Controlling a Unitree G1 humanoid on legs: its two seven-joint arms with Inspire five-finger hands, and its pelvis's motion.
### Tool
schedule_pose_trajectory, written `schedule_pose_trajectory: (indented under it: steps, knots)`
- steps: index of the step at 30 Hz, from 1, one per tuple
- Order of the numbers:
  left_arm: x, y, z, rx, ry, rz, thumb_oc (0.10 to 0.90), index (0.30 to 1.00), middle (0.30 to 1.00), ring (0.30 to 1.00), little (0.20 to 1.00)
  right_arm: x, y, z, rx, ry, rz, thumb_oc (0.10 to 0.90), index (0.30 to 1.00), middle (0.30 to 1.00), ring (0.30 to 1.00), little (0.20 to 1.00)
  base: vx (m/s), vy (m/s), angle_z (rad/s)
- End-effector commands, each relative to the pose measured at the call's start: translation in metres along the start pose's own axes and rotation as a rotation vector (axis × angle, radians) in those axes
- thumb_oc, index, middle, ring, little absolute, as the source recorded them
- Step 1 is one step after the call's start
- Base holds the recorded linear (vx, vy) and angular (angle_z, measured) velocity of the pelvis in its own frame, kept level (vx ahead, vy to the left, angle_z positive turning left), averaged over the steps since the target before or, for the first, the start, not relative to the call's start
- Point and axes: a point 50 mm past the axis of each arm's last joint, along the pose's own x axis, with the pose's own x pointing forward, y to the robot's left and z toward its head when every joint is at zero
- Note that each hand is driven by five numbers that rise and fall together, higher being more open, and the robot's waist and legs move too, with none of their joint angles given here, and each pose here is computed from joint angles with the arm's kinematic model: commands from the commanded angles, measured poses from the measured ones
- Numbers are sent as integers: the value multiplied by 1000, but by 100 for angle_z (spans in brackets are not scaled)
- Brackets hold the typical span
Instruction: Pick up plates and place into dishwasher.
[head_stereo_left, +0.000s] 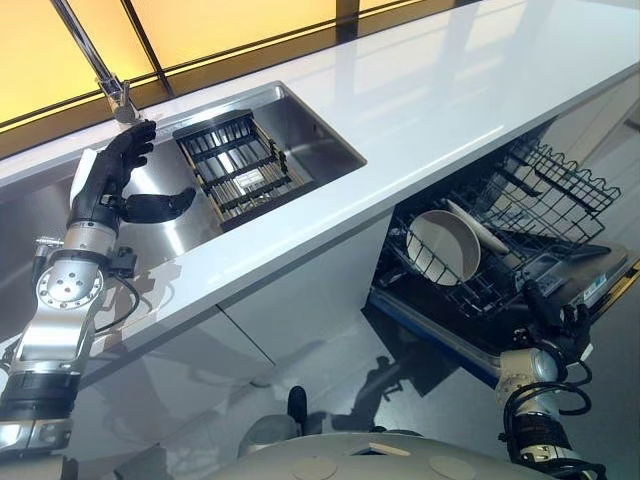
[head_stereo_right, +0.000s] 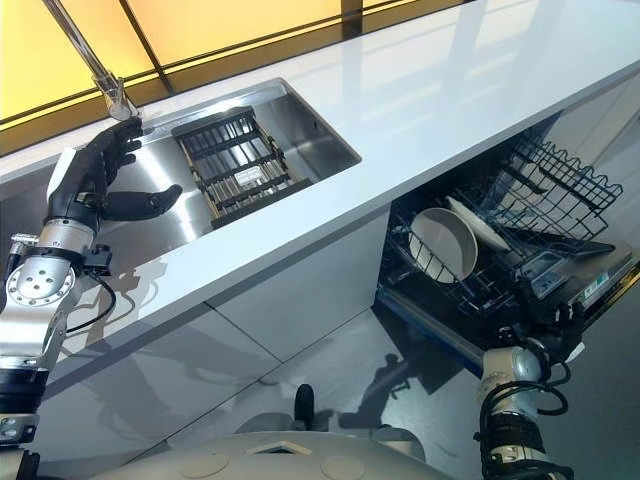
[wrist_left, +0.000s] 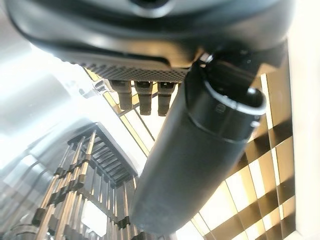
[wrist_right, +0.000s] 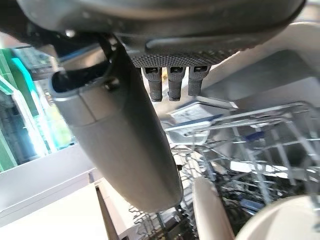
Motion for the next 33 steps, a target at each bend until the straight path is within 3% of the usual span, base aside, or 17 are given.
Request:
schedule_pose_trajectory:
  steps: [1,6,12,27,33]
  knots:
    - [9,25,55,32,-284,106,800,900,900,900,900,7,36,29,141,-84,199,800,900,900,900,900,-36,-21,7]
    - [13,20,57,24,-287,92,800,900,900,900,900,6,37,5,241,61,298,800,900,900,900,900,-8,-19,15]
    - [16,8,57,13,-291,89,800,900,900,900,900,-8,70,-3,235,100,529,800,900,900,900,900,-18,7,10]
    - [29,-6,63,-7,-305,80,800,900,900,900,900,-42,169,35,191,-50,870,800,900,900,900,900,-11,36,6]
    - [30,-9,63,-18,-296,64,800,900,900,900,900,-50,189,40,161,-58,923,800,900,900,900,900,36,56,10]
